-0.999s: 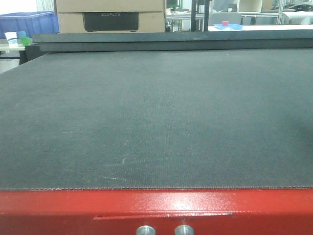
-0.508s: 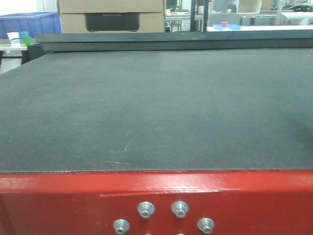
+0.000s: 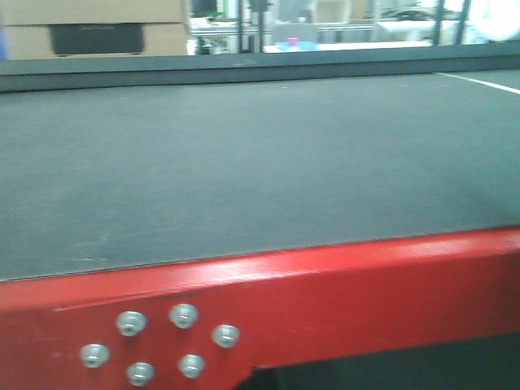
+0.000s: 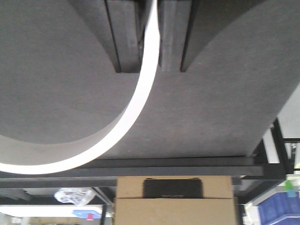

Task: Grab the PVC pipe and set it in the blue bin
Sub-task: 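Drive the base away from the table holding both pipe pieces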

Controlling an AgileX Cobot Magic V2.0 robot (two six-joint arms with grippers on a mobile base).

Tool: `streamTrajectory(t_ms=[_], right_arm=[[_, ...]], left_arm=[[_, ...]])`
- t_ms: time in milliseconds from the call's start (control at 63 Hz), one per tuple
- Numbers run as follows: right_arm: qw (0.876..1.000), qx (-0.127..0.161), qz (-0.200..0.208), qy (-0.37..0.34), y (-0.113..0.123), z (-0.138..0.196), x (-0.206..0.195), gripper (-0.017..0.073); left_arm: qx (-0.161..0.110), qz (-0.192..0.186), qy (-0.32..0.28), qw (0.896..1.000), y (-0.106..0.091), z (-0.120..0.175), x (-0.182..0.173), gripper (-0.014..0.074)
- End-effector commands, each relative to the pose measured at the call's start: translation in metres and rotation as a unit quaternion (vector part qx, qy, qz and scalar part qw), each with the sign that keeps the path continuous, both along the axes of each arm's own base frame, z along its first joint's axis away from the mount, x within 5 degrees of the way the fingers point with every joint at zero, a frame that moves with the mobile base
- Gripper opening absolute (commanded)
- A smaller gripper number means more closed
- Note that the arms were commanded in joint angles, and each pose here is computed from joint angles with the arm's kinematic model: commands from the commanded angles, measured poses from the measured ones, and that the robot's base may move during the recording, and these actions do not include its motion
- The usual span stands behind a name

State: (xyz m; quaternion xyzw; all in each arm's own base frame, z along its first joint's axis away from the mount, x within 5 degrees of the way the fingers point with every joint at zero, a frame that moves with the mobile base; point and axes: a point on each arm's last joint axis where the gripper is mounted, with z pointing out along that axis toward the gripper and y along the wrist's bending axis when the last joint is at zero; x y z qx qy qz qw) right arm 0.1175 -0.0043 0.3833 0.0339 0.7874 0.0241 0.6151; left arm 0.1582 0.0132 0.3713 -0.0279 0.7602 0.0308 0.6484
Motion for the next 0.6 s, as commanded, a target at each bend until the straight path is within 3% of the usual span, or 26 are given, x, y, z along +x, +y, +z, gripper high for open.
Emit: streamTrajectory(t_ms=[0, 587], right_arm=[[1.000, -0.005, -0.004, -0.017, -0.0007, 0.0032, -0.0004, -0.0168], [1.000, -0.005, -0.004, -0.017, -0.0007, 0.0032, -0.0004, -0.0168]], left_arm=[[0.001, -0.003, -0.013, 1.000, -0.0012, 0.0026, -0.0016, -0.0111], [0.001, -0.003, -0.013, 1.000, -0.0012, 0.0026, -0.0016, -0.0111]])
